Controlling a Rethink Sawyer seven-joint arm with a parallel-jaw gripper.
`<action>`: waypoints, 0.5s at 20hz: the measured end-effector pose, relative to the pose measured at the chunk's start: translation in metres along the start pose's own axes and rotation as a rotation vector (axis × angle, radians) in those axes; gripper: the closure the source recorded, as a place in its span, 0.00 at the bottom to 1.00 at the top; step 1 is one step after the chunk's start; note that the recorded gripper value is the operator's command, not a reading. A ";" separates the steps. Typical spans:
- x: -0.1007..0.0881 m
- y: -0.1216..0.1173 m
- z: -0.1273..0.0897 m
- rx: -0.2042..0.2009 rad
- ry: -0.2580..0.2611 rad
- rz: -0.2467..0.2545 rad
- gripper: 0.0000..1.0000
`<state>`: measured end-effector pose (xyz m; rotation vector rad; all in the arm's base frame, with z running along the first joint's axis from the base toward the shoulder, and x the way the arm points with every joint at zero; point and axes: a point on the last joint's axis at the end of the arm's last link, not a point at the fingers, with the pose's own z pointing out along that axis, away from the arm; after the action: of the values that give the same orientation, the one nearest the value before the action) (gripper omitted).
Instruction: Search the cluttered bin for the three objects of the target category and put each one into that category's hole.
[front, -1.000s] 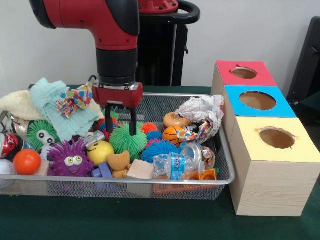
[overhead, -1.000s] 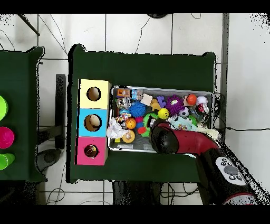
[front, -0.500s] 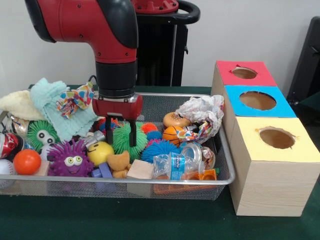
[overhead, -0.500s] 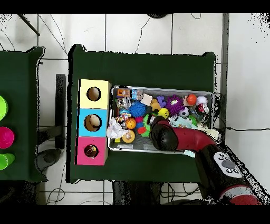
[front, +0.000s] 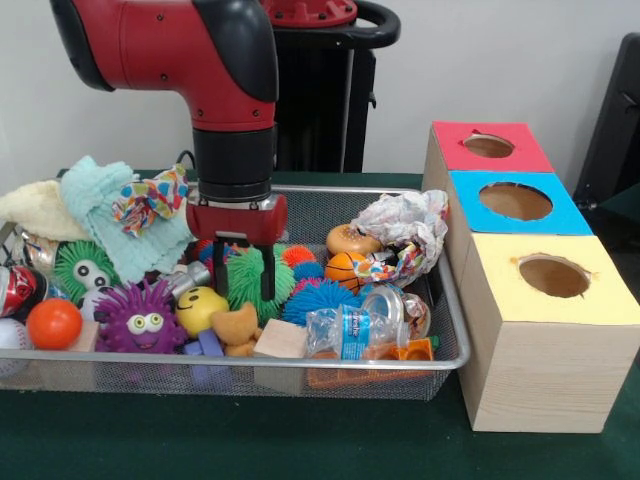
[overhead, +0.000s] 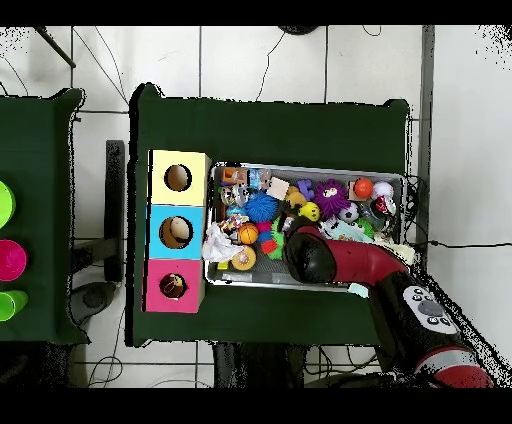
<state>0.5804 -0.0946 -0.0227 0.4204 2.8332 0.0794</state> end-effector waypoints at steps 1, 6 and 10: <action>0.000 0.000 0.000 0.000 -0.001 0.000 0.00; -0.001 0.001 0.000 -0.002 -0.004 0.002 0.00; -0.001 0.003 0.001 -0.003 -0.004 0.003 0.00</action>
<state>0.5821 -0.0921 -0.0227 0.4239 2.8279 0.0833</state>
